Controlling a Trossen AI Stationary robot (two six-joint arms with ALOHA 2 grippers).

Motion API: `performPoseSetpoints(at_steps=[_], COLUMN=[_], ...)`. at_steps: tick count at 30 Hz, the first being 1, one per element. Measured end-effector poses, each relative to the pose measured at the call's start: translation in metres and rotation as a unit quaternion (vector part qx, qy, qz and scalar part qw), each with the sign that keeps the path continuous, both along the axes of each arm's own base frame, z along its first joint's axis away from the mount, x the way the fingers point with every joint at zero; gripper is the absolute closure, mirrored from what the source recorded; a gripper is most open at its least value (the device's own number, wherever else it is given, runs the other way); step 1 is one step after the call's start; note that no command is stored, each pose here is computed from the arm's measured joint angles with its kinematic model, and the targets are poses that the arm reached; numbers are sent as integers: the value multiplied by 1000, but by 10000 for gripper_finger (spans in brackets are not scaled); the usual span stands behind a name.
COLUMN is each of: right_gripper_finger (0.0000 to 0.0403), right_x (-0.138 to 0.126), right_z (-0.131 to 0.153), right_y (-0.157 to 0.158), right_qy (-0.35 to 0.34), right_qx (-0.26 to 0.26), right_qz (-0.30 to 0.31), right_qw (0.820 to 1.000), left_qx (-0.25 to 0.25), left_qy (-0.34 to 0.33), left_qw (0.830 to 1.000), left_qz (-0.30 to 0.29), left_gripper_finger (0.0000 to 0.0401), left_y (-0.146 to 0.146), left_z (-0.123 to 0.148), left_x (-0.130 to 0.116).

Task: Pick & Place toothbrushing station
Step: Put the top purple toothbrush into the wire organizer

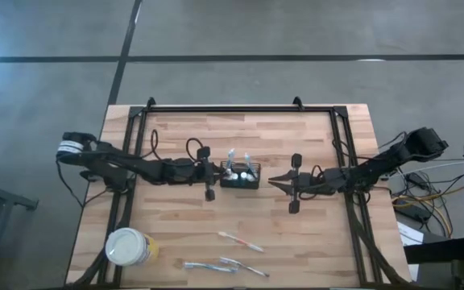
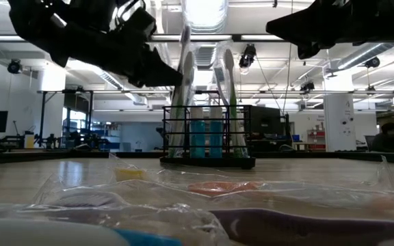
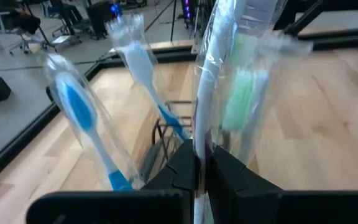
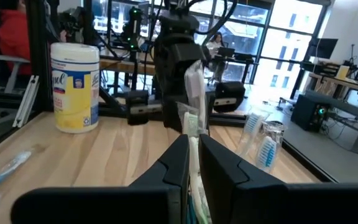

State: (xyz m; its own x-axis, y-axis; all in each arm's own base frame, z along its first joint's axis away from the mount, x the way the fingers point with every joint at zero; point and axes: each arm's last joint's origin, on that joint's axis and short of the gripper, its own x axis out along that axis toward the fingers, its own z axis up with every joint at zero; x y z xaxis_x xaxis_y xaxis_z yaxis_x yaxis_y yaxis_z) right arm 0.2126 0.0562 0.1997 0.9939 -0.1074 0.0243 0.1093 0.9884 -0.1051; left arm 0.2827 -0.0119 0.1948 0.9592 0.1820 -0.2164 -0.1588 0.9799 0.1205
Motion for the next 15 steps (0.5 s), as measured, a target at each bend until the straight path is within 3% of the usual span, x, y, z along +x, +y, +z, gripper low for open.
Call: performPoseSetpoints(at_steps=[15], right_gripper_finger=[371], right_x=[0], right_z=[0], right_y=[0], right_qy=[0], right_qx=[0], right_qz=[0], right_qw=[1000], left_qx=[-3], left_qy=[30], left_qw=[999], left_qz=[25], left_gripper_finger=[381], left_y=[5], left_z=[-25], left_x=[9])
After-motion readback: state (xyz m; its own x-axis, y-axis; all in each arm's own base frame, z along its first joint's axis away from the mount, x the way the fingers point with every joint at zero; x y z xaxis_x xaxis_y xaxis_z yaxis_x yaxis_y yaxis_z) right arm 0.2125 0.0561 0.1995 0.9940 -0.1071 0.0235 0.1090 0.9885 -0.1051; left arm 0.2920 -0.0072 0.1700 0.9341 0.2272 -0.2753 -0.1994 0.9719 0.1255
